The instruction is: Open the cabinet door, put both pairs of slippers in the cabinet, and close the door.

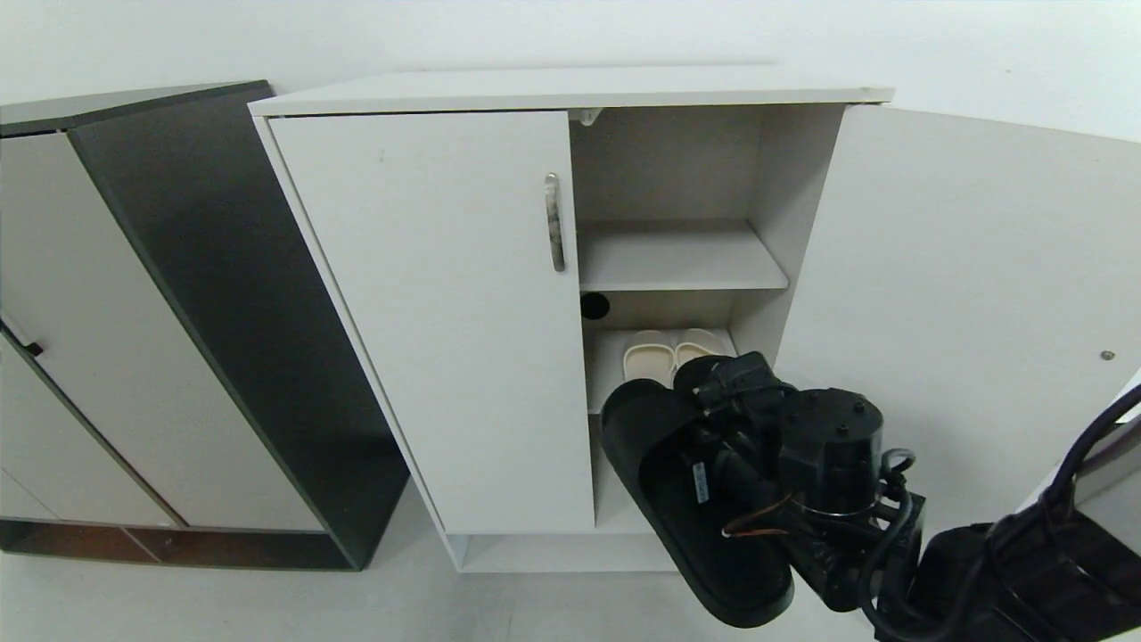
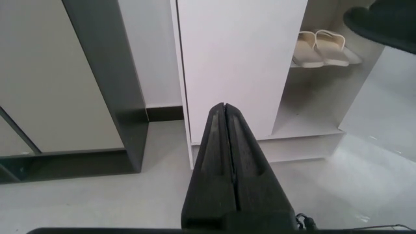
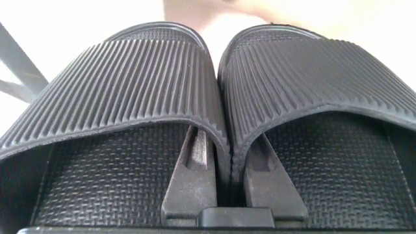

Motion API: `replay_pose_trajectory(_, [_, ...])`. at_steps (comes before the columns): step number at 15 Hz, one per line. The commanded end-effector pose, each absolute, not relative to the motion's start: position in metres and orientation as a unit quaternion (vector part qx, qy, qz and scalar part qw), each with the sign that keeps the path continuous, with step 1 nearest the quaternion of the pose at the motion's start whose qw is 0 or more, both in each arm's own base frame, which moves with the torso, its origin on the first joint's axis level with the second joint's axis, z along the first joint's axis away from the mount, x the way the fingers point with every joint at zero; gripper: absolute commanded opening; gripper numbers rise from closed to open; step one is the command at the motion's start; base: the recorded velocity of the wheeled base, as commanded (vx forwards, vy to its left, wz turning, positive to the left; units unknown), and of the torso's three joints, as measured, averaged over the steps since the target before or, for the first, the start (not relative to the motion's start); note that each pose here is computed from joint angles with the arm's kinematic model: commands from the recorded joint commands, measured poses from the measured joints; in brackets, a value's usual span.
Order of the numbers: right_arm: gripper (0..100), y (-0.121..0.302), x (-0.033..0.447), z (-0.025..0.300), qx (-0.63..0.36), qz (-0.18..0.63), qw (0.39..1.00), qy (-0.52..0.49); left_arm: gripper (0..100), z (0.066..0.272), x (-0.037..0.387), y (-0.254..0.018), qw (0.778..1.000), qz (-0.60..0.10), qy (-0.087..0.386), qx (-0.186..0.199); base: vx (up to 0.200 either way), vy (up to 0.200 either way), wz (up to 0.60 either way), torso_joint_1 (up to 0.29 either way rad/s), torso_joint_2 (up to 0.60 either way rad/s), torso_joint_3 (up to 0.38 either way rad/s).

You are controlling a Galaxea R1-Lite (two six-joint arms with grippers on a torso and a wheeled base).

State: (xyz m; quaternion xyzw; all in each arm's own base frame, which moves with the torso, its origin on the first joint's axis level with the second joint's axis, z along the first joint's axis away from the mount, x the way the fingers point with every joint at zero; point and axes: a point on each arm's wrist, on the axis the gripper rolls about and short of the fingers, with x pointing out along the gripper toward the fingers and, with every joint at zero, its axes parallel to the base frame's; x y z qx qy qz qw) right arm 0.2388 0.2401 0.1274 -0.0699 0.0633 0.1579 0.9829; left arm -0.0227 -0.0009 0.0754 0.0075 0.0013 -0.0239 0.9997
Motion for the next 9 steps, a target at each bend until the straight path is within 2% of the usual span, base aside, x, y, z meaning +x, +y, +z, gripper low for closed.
replay_pose_trajectory(1, [0,0.266,0.243,0.169,-0.022,0.091,0.993,0.072,0,0.075,-0.023,-0.001,1.0,-0.024,0.001,0.008,0.0,0.0,0.0,0.0,0.0,0.0])
replay_pose_trajectory(3, [0,0.279,0.25,0.199,0.001,0.025,0.996,0.084,0,0.075,-0.023,-0.001,1.0,-0.024,0.001,0.008,0.0,0.0,0.0,0.0,0.0,0.0])
replay_pose_trajectory(5, [0,0.284,0.253,0.222,0.015,0.006,0.997,0.069,0,0.075,-0.023,-0.001,1.0,-0.024,0.001,0.008,0.0,0.0,0.0,0.0,0.0,0.0])
replay_pose_trajectory(9, [0,0.285,0.256,0.235,0.011,-0.002,0.998,0.054,0,0.075,-0.023,-0.001,1.0,-0.024,0.001,0.008,0.0,0.0,0.0,0.0,0.0,0.0])
